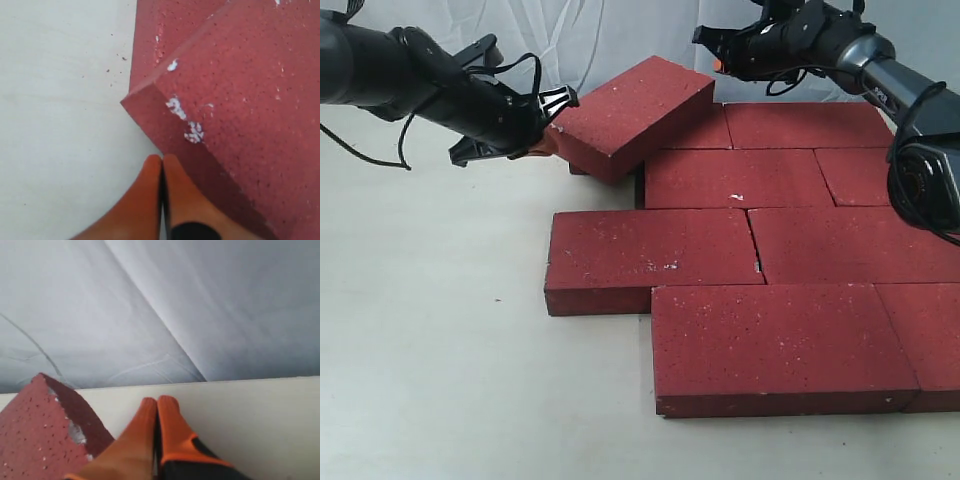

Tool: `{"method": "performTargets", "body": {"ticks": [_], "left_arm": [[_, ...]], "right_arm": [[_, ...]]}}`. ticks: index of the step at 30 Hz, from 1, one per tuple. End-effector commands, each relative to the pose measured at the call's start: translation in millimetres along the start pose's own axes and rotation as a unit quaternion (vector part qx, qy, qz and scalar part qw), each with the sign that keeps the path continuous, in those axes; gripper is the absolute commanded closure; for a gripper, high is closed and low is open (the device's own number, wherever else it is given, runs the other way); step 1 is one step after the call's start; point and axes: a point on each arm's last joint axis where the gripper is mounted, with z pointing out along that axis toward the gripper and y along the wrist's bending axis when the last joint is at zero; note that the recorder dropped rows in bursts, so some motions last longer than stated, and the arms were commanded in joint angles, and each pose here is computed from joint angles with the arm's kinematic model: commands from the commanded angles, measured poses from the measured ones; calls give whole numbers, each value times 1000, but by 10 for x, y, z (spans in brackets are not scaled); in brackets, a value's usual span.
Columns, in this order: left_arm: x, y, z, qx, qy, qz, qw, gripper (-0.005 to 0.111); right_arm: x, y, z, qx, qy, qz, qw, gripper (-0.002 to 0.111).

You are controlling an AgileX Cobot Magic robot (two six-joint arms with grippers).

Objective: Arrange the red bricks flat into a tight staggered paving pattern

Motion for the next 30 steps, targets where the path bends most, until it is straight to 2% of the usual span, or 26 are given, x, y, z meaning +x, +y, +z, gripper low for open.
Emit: {"method": "performTargets", "body": {"ticks": [1,7,19,24,30], "left_arm": [[2,1,95,5,-18,-34,999,107],[35,25,170,7,-15,-60,998,107],[-14,-15,177,4,-64,-60,996,107],[-28,-11,175,2,-72,-58,996,107],[-102,46,157,-11,-98,-29,995,107]], "right_arm": [[-85,-57,-72,-18,1,-14,1000,109],[-57,-54,-54,-21,6,-25,999,109],[143,-54,41,-62,60,-33,996,109],[173,14,-34,-89,104,-55,989,109],[107,151,-270,-104,162,-88,977,109]]}}
